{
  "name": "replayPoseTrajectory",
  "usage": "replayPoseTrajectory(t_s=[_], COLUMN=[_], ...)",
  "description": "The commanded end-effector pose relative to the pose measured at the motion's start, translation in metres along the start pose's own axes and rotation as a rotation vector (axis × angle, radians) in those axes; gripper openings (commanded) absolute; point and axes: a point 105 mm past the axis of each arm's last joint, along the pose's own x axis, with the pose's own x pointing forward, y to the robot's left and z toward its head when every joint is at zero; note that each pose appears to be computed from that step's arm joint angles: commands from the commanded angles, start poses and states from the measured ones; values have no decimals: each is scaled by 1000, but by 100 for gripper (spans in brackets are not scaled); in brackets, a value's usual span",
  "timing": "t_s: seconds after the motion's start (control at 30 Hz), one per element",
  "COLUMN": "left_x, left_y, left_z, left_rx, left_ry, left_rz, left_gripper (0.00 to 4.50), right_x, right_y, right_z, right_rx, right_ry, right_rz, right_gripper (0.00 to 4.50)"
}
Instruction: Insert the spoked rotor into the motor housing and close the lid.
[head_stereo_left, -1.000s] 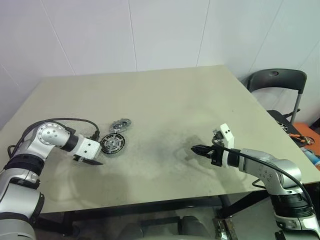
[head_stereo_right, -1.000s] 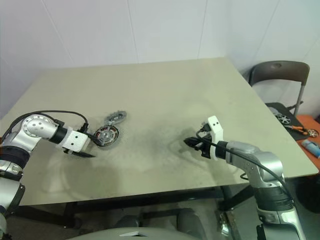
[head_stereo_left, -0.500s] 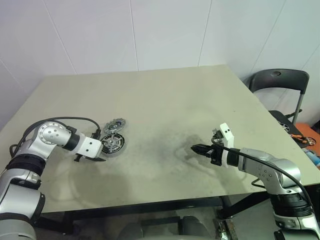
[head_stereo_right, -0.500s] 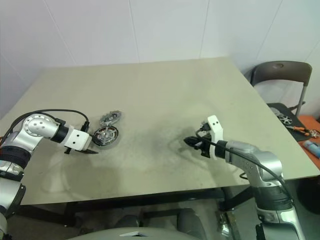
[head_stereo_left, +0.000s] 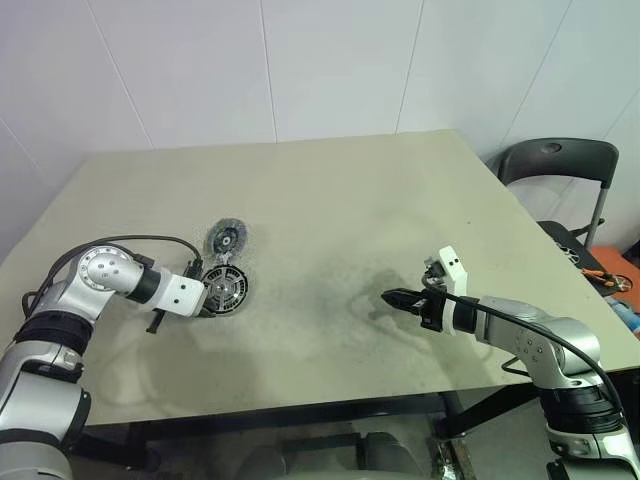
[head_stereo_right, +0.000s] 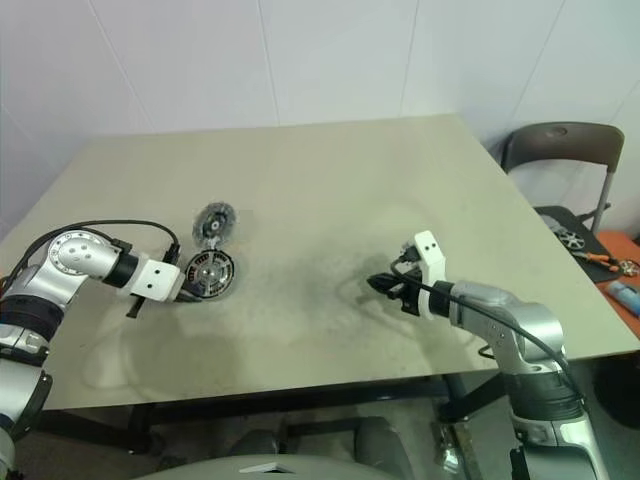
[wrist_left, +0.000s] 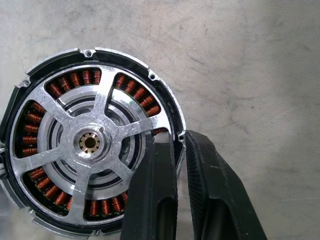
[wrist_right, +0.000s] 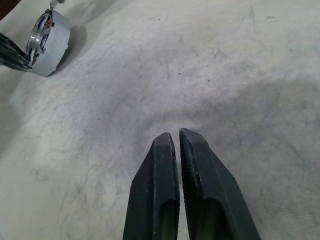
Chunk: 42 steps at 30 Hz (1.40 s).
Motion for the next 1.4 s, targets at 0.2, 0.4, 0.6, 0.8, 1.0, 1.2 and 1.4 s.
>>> replayPoseTrajectory(t_s=[0.2, 0.4, 0.6, 0.8, 1.0, 1.2, 1.4], left_x=[7, 9, 6, 3, 3, 7, 15], left_y=[-8, -5, 3, 12, 40, 64, 62], left_z=[1, 1, 4, 2, 31, 80, 91], left_rx=[-3, -4, -4, 8, 100, 206, 284], left_ry=[-3, -2, -24, 0, -114, -268, -268], left_rz=[-44, -15, 20, 60, 174, 208, 125], left_gripper=[4, 4, 4, 4, 4, 4, 4], right_x=[-1, 1, 3, 3, 5, 6, 9], right_y=[0, 0, -1, -1, 1, 2, 4], right_z=[14, 12, 11, 10, 7, 9, 9], right_rx=[-20, -15, -9, -7, -1, -4, -5], right_ry=[-40, -38, -38, -35, -27, -26, -24], right_rz=[-5, -9, -11, -13, -7, -2, 3], right_gripper=[23, 23, 23, 23, 23, 23, 23])
